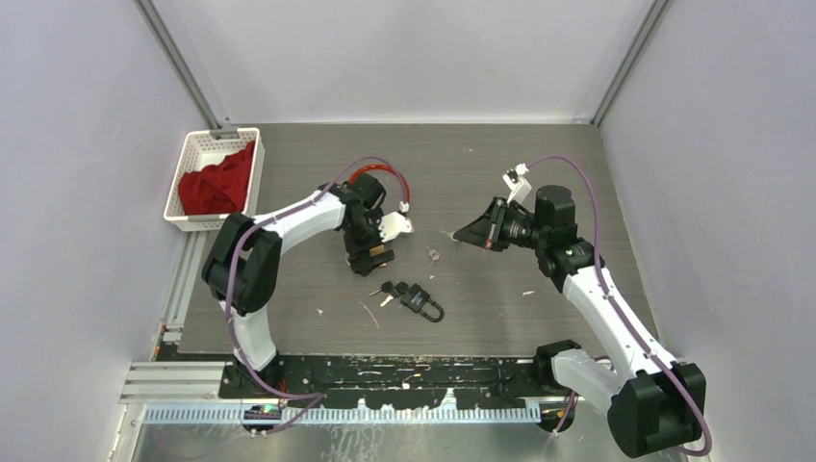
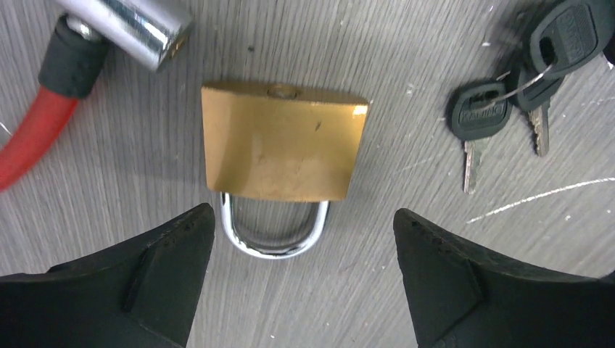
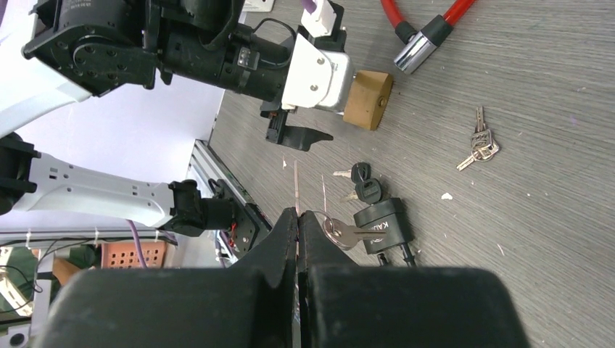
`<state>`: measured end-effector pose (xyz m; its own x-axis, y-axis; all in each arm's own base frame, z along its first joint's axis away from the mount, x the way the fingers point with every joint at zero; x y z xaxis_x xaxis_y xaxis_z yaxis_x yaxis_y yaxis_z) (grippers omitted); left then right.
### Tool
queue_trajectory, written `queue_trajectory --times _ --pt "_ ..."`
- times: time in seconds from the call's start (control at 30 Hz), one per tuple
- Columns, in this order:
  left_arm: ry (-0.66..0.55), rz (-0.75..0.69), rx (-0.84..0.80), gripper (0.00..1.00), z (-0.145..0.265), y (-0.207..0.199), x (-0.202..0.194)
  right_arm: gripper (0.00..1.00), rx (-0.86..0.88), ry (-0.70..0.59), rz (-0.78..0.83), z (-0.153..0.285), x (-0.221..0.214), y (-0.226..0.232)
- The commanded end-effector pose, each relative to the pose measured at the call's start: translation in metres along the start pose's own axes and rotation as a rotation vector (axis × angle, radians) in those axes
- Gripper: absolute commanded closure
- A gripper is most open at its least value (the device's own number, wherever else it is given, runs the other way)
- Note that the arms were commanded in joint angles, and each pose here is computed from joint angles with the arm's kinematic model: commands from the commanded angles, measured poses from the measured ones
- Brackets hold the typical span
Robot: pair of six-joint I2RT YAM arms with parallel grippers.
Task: Unlock with the key
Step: Pick up the lock from the center of the board.
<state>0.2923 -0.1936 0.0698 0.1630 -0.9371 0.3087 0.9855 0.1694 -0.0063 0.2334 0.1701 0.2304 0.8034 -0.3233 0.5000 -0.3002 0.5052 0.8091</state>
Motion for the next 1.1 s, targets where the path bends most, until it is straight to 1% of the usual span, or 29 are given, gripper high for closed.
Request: queue_trajectory --times 0.0,0.2,0.4,0.53,0.7,0.77,0.87,0.9,0.93,0.97,1.0,1.03,1.07 --pt "-0.056 -0.101 0.092 0.07 -0.007 0.016 0.019 0.99 0.043 -0.040 0.061 0.006 0.014 0.019" --pt "-0.039 -0.153 0.085 0.07 -0.021 0.014 0.017 0.99 0.068 -0.044 0.065 0.010 0.013 0.026" --pt "-0.031 -0.201 0.034 0.12 -0.026 0.006 0.012 0.99 0.078 -0.043 0.074 0.012 0.015 0.032" --pt "-0.047 -0.227 -0.006 0.24 -0.025 0.000 0.014 0.99 0.083 -0.040 0.078 0.013 0.016 0.033" --pt "-0.061 -0.188 0.003 0.47 -0.025 0.003 0.019 0.99 0.077 -0.035 0.087 0.014 0.016 0.035" --pt "-0.072 -0.180 0.020 0.51 -0.023 0.003 0.020 0.99 0.073 -0.033 0.094 0.015 0.016 0.035" --pt "-0.083 -0.194 0.040 0.52 -0.021 -0.001 0.020 0.99 0.066 -0.029 0.097 0.015 0.016 0.035" --pt "-0.079 -0.203 0.051 0.53 -0.021 -0.002 0.020 0.99 0.066 -0.027 0.099 0.015 0.016 0.035" --pt "-0.077 -0.211 0.068 0.57 -0.021 -0.001 0.021 0.99 0.065 -0.028 0.098 0.015 0.016 0.034" --pt "-0.074 -0.216 0.085 0.63 -0.021 -0.001 0.022 0.99 0.063 -0.029 0.098 0.015 0.016 0.034" --pt "-0.071 -0.218 0.100 0.71 -0.021 0.000 0.023 0.99 0.062 -0.029 0.098 0.015 0.016 0.034" --pt "-0.075 -0.217 0.111 0.80 -0.020 0.001 0.024 0.99 0.061 -0.030 0.099 0.015 0.016 0.034" --pt "-0.082 -0.210 0.121 0.93 -0.019 0.002 0.027 0.99 0.060 -0.030 0.097 0.015 0.016 0.033"
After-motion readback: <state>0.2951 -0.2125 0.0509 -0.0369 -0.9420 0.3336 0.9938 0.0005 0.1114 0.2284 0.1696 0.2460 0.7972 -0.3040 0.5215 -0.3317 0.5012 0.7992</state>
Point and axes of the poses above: each gripper's point midway between its finger pads, its own z axis back along the fingers, its own y axis along the line the jaws close on, x = y × z, the point moved 3 cm from there along z, back along the fingers, and after that the axes turned 5 degrees about -z, right-handed, at the moved point
